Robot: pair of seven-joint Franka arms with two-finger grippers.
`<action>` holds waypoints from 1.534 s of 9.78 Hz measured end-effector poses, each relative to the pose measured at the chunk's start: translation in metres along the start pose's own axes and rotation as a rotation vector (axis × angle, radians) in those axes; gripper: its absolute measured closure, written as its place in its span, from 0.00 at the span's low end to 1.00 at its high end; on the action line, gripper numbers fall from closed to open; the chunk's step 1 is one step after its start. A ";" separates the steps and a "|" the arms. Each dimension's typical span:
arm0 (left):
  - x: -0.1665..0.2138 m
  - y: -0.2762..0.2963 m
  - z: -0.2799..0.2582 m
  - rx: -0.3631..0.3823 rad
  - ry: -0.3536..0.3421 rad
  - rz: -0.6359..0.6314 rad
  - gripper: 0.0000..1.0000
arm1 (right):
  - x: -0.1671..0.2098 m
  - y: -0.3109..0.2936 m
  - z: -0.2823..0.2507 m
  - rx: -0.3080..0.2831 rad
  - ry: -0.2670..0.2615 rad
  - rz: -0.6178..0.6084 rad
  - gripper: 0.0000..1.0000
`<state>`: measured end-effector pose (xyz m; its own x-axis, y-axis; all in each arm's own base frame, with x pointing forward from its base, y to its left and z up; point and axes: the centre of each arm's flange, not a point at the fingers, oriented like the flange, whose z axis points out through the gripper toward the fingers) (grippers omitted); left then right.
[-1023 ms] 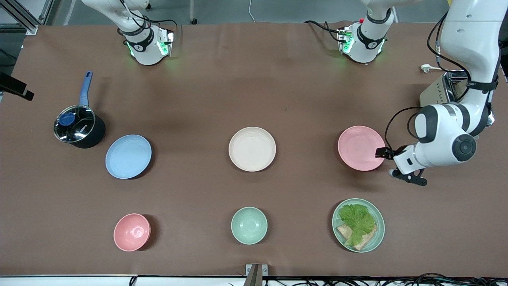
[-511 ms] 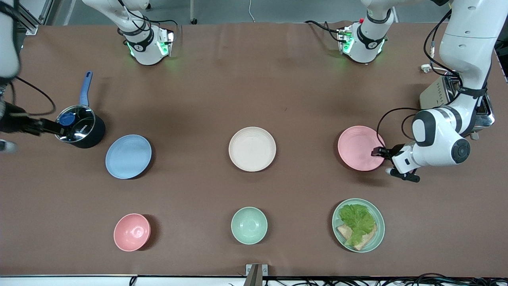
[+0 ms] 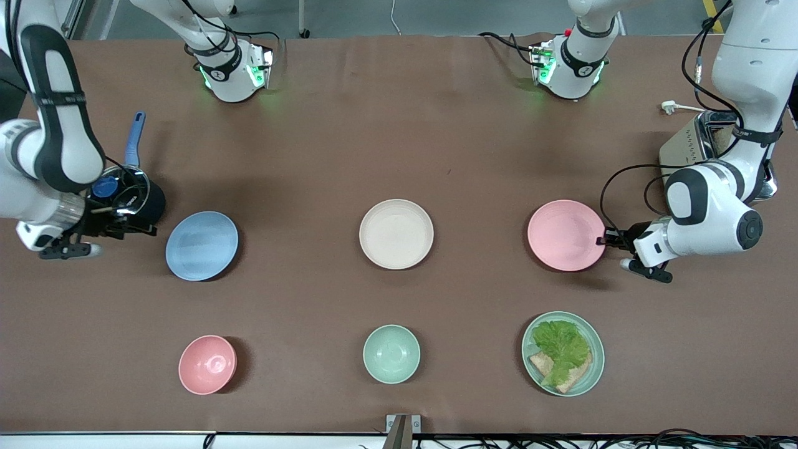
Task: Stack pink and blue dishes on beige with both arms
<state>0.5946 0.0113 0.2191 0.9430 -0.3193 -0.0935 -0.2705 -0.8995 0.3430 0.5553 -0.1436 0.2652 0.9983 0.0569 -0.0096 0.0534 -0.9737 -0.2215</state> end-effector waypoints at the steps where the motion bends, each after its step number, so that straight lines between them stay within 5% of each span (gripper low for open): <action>1: 0.012 0.035 -0.014 0.005 0.023 0.019 0.94 | -0.004 0.012 0.026 0.029 0.011 -0.011 0.00; 4: 0.042 0.169 -0.026 -0.015 0.049 0.042 0.94 | -0.011 0.027 0.063 0.087 0.011 -0.009 0.08; 8: 0.055 0.359 0.082 -0.055 0.048 -0.054 0.94 | -0.016 0.028 0.080 0.110 0.006 0.018 0.36; 11: 0.070 0.377 0.137 -0.100 0.057 -0.109 0.94 | -0.017 0.028 0.088 0.115 0.003 0.025 0.57; 13: 0.081 0.369 0.138 -0.096 0.070 -0.133 0.94 | -0.012 0.025 0.085 0.126 0.009 0.030 0.90; 15: 0.088 0.372 0.138 -0.087 0.084 -0.151 0.93 | 0.005 0.014 0.054 0.192 -0.030 0.051 0.94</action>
<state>0.5499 -0.3920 0.2093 0.9854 -0.1537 -0.0732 -0.1106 -0.9049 0.4109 0.5594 -0.1451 0.2096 0.9984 0.0183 -0.0541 -0.0050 -0.9156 -0.4020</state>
